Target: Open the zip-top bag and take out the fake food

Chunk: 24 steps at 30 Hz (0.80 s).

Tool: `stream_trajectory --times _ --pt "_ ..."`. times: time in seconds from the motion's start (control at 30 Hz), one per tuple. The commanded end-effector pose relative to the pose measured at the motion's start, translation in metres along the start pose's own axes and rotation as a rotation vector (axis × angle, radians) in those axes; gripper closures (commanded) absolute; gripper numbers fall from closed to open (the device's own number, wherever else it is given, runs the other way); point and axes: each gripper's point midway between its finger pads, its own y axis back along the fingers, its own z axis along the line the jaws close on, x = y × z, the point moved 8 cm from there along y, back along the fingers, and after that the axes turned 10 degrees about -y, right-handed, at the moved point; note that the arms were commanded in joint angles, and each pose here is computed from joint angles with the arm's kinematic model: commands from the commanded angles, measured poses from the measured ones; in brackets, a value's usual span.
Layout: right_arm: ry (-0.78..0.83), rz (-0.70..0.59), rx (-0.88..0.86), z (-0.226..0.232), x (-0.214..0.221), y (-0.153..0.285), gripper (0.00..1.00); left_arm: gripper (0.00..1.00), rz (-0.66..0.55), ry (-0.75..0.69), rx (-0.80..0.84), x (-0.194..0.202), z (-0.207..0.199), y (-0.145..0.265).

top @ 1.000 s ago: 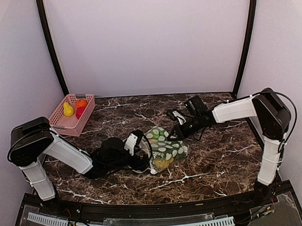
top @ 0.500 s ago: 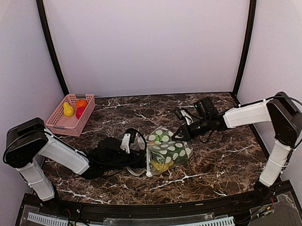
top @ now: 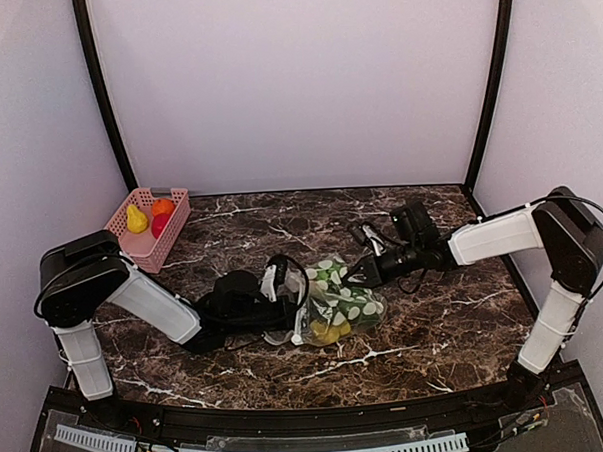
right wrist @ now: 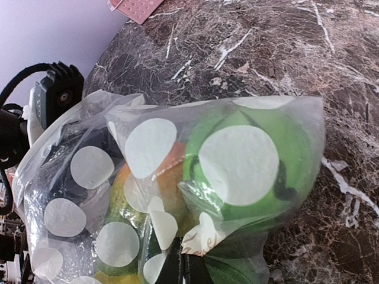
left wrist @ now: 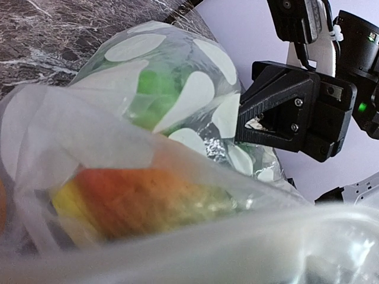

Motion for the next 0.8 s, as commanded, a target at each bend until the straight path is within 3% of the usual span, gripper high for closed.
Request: stream_trajectory --times 0.0,0.3,0.53,0.77 --pt "0.054 0.000 -0.084 0.019 0.000 -0.007 1.00 0.22 -0.001 0.035 0.074 -0.005 -0.009 -0.012" --pt "0.076 0.048 -0.104 0.026 0.011 -0.021 1.00 0.24 -0.018 0.007 0.095 -0.014 -0.015 -0.020" --pt "0.041 -0.021 -0.042 0.010 0.002 0.001 1.00 0.43 -0.038 0.016 0.077 -0.012 -0.009 -0.007" --pt "0.011 -0.068 0.003 -0.003 -0.003 0.019 1.00 0.47 -0.039 -0.003 -0.002 -0.013 0.000 0.015"
